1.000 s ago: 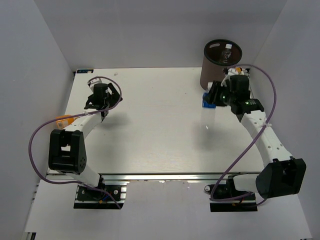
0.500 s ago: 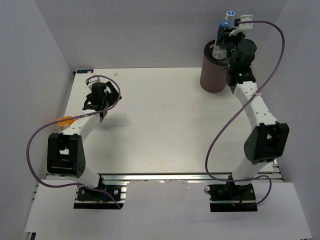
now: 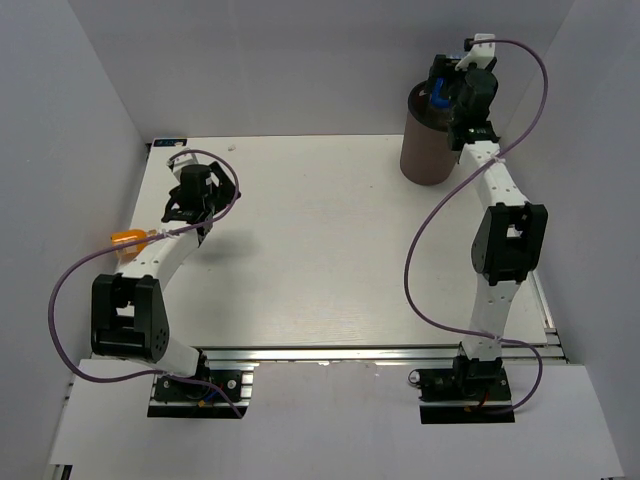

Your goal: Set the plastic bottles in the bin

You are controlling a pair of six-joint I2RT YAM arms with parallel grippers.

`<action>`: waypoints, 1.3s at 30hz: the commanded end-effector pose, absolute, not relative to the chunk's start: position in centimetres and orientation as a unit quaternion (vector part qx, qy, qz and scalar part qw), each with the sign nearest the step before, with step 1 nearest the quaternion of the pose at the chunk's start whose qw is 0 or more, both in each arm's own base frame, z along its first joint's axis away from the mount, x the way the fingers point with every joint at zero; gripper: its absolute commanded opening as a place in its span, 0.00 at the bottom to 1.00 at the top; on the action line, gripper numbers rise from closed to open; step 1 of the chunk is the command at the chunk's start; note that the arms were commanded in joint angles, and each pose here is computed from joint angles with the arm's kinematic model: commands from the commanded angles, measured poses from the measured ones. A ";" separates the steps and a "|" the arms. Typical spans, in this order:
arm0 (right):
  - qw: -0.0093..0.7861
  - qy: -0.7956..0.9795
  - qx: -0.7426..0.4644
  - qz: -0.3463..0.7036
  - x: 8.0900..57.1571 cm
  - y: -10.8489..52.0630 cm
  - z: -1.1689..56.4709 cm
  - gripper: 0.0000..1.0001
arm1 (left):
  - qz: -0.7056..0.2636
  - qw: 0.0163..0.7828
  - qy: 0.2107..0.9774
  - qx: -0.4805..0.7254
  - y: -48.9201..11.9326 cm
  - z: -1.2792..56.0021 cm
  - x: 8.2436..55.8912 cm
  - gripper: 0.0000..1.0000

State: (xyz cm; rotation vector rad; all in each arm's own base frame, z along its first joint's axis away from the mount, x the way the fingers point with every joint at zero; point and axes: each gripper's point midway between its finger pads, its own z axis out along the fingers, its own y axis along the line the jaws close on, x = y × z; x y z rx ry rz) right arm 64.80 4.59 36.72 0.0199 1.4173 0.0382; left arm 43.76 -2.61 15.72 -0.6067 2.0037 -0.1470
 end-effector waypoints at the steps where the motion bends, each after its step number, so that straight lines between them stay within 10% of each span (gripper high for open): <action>1: 0.798 0.601 0.014 0.040 62.9 3.8 44.5 0.89 | -0.061 0.522 0.813 -0.252 -2.1 18.2 43.5 0.98; 12: 0.733 0.665 -0.038 0.135 59.0 -3.0 44.8 0.89 | -0.065 0.514 0.819 -0.248 -2.4 17.7 43.9 0.98; 21: 0.633 0.773 -0.004 0.043 56.3 -13.9 30.8 0.89 | -0.068 0.511 0.821 -0.246 -2.6 17.4 44.5 0.98; 39: 0.497 0.867 -0.009 0.009 62.0 -13.6 10.5 0.89 | -0.023 0.498 0.826 -0.264 -1.3 16.9 45.5 0.98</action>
